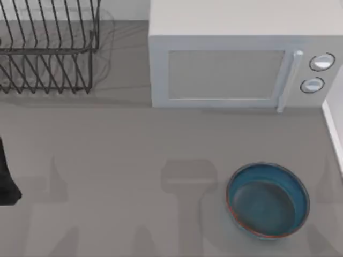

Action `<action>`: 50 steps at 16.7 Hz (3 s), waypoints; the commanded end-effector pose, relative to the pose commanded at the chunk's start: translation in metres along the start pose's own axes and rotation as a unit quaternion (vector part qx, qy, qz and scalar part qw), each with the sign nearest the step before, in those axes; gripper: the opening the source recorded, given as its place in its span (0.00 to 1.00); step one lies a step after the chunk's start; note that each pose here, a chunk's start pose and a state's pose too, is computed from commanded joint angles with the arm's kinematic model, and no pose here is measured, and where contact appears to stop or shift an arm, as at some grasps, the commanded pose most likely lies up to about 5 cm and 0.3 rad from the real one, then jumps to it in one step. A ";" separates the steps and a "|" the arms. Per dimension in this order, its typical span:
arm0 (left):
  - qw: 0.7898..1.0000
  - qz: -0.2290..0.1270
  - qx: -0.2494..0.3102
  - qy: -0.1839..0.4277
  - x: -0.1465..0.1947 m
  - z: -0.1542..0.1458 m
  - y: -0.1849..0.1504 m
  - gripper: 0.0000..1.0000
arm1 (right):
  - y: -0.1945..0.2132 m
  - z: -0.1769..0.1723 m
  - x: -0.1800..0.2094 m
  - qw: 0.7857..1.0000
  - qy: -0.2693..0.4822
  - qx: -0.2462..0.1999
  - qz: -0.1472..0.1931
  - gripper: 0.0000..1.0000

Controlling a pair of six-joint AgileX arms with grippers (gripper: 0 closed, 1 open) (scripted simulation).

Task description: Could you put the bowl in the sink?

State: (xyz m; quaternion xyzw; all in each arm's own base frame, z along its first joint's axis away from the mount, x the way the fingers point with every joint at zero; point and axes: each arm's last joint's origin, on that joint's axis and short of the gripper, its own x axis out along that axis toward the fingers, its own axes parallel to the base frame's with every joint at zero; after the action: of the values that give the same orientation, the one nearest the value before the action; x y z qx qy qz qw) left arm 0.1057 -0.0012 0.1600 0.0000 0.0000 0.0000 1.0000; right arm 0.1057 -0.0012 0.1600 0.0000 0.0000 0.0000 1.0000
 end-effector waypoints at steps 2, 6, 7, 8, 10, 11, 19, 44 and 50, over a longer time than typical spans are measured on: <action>1.000 0.000 0.000 0.000 0.000 0.000 0.000 1.00 | 0.000 0.000 0.000 1.000 0.000 0.000 0.000 1.00; 1.000 0.000 0.000 0.000 0.000 0.000 0.000 1.00 | 0.004 0.017 0.001 0.998 0.053 0.018 0.020 1.00; 1.000 0.000 0.000 0.000 0.000 0.000 0.000 1.00 | 0.006 0.024 0.003 0.996 0.079 0.026 0.027 1.00; 1.000 0.000 0.000 0.000 0.000 0.000 0.000 1.00 | 0.009 0.032 0.005 0.993 0.111 0.033 0.034 1.00; 1.000 0.000 0.000 0.000 0.000 0.000 0.000 1.00 | 0.014 0.048 0.014 0.980 0.189 0.047 0.047 1.00; 1.000 0.000 0.000 0.000 0.000 0.000 0.000 1.00 | 0.018 0.055 0.021 0.969 0.234 0.052 0.052 1.00; 1.000 0.000 0.000 0.000 0.000 0.000 0.000 1.00 | 0.071 0.073 0.102 0.808 0.587 0.038 0.033 1.00; 1.000 0.000 0.000 0.000 0.000 0.000 0.000 1.00 | 0.116 -0.030 0.147 0.707 0.707 0.004 -0.004 1.00; 1.000 0.000 0.000 0.000 0.000 0.000 0.000 1.00 | 0.116 -0.031 0.146 0.707 0.707 0.003 -0.004 0.85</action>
State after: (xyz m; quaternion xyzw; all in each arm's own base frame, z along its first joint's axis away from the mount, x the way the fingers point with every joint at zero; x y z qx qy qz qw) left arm 0.1057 -0.0012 0.1600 0.0000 0.0000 0.0000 1.0000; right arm 0.2519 0.1149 0.1290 0.0034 0.7071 -0.0036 0.7071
